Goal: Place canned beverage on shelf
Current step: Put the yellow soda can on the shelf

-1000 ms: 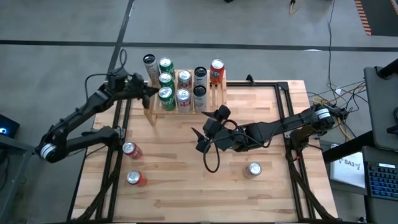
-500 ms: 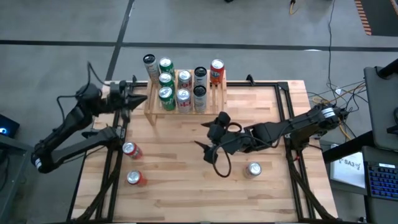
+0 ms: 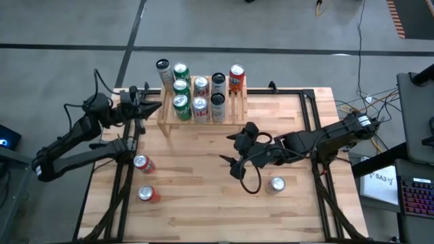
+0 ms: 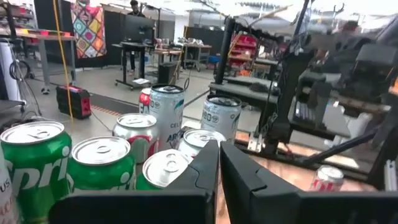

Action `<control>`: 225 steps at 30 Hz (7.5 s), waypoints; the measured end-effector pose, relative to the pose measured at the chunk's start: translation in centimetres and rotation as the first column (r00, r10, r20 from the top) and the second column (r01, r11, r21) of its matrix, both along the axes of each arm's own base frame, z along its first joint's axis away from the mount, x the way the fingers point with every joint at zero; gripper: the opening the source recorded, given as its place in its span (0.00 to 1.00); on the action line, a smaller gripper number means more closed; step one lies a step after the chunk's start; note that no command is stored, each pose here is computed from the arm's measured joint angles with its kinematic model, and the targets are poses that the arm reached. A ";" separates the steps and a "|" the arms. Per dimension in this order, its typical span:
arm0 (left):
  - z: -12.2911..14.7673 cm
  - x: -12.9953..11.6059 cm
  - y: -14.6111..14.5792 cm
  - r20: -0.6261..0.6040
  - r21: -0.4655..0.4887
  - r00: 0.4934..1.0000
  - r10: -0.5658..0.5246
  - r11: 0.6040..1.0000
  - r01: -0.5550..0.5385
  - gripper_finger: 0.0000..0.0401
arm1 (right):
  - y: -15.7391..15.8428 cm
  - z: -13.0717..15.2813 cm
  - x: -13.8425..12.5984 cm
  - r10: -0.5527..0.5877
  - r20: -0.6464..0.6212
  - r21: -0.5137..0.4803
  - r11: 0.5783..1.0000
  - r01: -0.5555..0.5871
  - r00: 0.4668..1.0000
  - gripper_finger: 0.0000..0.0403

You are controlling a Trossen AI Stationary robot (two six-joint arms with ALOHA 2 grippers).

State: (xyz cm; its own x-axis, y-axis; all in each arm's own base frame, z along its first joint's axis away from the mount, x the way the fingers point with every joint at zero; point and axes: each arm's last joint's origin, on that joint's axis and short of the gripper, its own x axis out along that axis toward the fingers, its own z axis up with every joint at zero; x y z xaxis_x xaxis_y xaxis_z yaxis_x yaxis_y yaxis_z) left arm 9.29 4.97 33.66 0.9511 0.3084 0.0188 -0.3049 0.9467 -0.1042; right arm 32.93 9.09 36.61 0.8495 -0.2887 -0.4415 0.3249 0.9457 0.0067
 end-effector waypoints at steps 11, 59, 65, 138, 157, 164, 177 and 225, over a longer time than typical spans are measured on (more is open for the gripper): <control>1.4 1.4 1.5 -0.030 0.148 0.984 0.173 0.975 -0.167 0.09 | -0.3 0.3 -1.5 0.003 -0.058 0.082 0.997 0.002 0.998 0.82; 3.7 2.3 15.3 -0.334 0.251 0.885 0.325 0.935 -0.248 0.79 | -0.4 -0.3 -1.8 0.010 -0.130 0.025 1.000 -0.007 0.991 0.82; 3.6 1.9 15.5 -0.340 0.246 0.876 0.341 0.932 -0.268 0.79 | -0.4 -0.3 -1.8 0.010 -0.130 0.025 1.000 -0.007 0.991 0.82; 5.5 -0.4 3.8 -0.360 0.092 0.875 0.323 0.946 -0.311 0.62 | -0.4 -0.7 -1.8 0.009 -0.140 0.024 1.000 -0.005 0.990 0.82; 4.7 0.3 2.5 -0.387 0.015 0.876 0.287 0.952 -0.306 0.62 | -0.4 -0.8 -1.8 0.006 -0.139 0.030 1.000 -0.002 0.990 0.82; 4.6 1.1 2.1 -0.403 0.038 0.862 0.308 0.946 -0.321 0.62 | -0.4 -0.8 -1.8 0.006 -0.139 0.030 1.000 -0.002 0.990 0.82; 4.5 1.7 1.7 -0.402 0.046 0.851 0.338 0.936 -0.350 0.62 | -0.4 -1.2 -1.8 0.005 -0.151 0.026 1.000 -0.001 0.988 0.82; 2.8 2.5 1.8 -0.443 0.113 0.831 0.337 0.940 -0.321 0.64 | -0.4 -1.2 -1.8 0.006 -0.149 0.027 1.000 -0.002 0.989 0.82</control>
